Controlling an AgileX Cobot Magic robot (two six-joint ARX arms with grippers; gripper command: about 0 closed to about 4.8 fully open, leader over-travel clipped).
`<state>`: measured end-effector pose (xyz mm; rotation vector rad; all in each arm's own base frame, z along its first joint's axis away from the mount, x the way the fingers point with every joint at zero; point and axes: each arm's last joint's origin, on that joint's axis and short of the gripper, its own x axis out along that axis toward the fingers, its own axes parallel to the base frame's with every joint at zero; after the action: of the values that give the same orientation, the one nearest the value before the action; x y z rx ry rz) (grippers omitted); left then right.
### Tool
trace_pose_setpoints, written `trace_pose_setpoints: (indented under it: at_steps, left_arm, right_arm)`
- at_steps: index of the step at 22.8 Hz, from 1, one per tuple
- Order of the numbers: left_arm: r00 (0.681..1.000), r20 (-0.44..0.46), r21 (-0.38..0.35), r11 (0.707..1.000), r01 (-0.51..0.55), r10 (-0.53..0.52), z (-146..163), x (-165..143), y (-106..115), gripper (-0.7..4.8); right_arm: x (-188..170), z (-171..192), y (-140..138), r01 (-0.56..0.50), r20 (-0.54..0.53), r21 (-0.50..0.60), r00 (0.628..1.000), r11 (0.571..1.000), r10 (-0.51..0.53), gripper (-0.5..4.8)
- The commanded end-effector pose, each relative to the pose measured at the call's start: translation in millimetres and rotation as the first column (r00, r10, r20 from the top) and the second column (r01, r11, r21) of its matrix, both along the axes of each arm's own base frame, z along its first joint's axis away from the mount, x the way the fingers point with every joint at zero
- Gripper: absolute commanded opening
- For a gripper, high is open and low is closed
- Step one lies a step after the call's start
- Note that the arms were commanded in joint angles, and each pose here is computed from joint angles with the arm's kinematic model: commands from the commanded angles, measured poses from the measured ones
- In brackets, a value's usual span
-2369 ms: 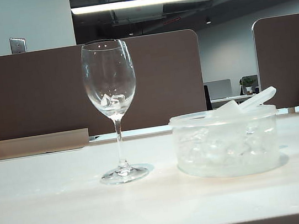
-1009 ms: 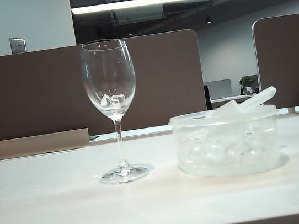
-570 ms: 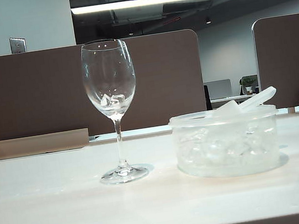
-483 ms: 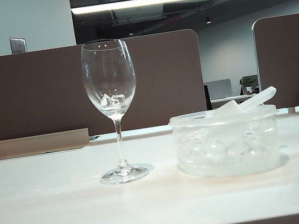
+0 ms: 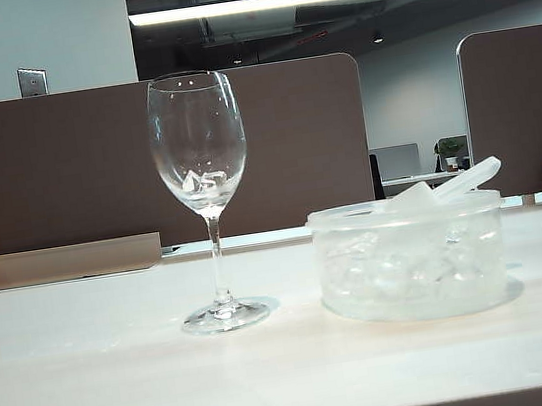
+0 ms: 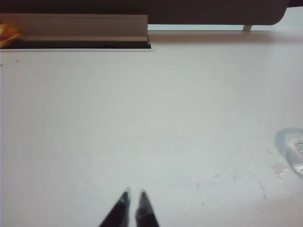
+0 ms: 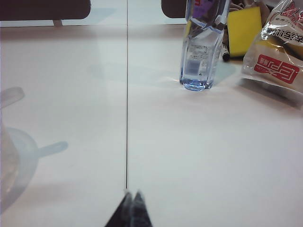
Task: Pick up an ice shovel filled with ice cubes and pour the ice from the shovel into the glass.
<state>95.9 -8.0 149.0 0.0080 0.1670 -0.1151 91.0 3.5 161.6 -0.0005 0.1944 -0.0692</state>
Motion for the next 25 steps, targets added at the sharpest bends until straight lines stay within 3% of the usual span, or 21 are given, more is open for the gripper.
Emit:
trace_pose_setpoints:
  at_steps: [1,5,8,25]
  left_arm:
    - [1.000,0.009,-0.004,1.000,0.002,-0.002,1.2,0.1,-0.1,0.29]
    - [1.000,0.010,-0.004,1.000,0.002,-0.002,1.2,0.1,-0.1,0.29]
    - [1.000,0.009,-0.004,1.000,0.003,-0.003,1.2,0.1,-0.1,0.29]
    - [1.000,0.010,-0.004,1.000,0.003,-0.003,1.2,0.1,-0.1,0.29]
  right_arm:
    - [2.0,-4.8,0.6,-0.012,0.010,-0.026,1.000,1.000,0.013,-0.01]
    - [3.0,-11.0,1.1,-0.033,-0.007,-0.041,0.999,0.999,0.033,-0.01]
    - [3.2,-12.1,3.6,-0.134,-0.017,-0.116,0.991,0.984,0.133,-0.01]
    - [3.3,-12.3,3.6,-0.128,-0.013,-0.090,0.992,0.988,0.128,-0.01]
